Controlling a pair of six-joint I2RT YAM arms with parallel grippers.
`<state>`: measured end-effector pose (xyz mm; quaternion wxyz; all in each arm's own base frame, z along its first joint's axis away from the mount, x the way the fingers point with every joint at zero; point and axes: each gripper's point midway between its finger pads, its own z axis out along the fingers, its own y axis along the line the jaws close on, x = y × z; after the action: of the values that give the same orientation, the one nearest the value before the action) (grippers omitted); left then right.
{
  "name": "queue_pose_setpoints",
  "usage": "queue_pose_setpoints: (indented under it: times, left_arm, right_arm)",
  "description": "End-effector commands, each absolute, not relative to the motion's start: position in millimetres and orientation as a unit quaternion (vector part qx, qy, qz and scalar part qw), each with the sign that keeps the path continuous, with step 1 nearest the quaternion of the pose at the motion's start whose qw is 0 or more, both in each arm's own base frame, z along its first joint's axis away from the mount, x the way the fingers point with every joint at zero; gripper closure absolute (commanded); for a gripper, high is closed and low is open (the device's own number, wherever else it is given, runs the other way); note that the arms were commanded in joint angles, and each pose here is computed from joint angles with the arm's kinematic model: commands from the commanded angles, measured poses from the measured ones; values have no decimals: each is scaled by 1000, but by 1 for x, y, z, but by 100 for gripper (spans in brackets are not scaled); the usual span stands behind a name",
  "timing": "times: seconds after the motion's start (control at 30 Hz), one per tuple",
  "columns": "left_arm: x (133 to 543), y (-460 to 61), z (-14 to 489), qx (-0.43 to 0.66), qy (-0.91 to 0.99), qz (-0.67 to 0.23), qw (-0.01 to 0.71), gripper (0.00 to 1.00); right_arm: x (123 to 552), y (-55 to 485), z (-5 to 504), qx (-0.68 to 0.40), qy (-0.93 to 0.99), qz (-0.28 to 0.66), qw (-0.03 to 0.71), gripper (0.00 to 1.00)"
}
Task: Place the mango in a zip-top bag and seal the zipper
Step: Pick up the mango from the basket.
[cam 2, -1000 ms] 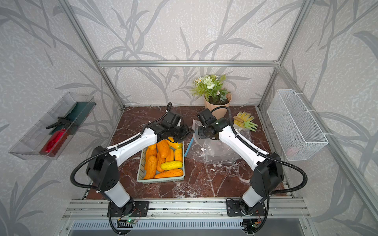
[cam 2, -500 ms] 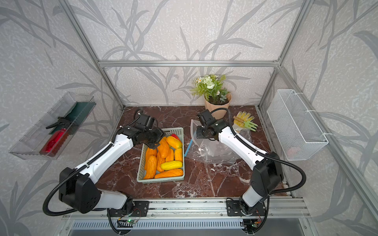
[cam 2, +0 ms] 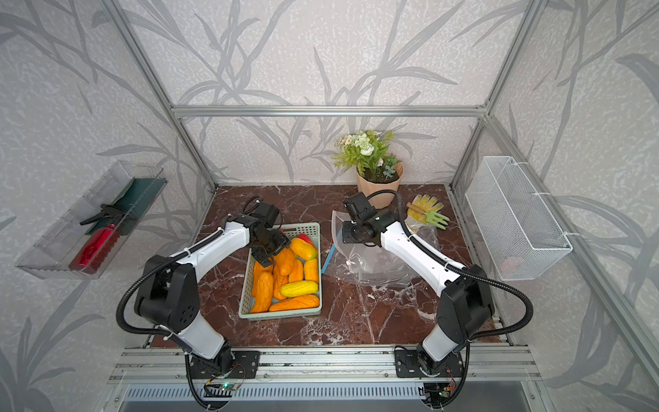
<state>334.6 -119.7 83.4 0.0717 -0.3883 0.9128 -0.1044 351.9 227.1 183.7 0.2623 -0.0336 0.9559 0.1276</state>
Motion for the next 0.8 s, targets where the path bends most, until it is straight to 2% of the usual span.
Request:
queue_pose_setpoints:
  times: [0.0,0.17,0.3,0.43,0.57,0.67,0.77]
  left_arm:
    - [338,-120,77,-376,920,-94,65,24]
    - [340,-119,82,-372,919,-100,83,50]
    - [340,-121,119,-365,915,-116,129,68]
    - [341,-145,174,-338,905,-173,193,76]
    - [357,-208,231,-270,868,-330,254,80]
    - [363,-259,251,-211,840,-435,246,82]
    - [357,-294,245,-164,845,-478,175,84]
  right_arm:
    - [350,228,188,-31,954,135,265,100]
    - [350,228,190,-32,954,133,268,100]
    - [350,228,192,-33,954,132,268,100]
    - [349,228,192,-33,954,136,263,100]
    - [351,232,194,-31,953,148,261,100]
    - [353,237,197,-34,952,160,259,100]
    - [355,238,200,-35,951,165,259,100]
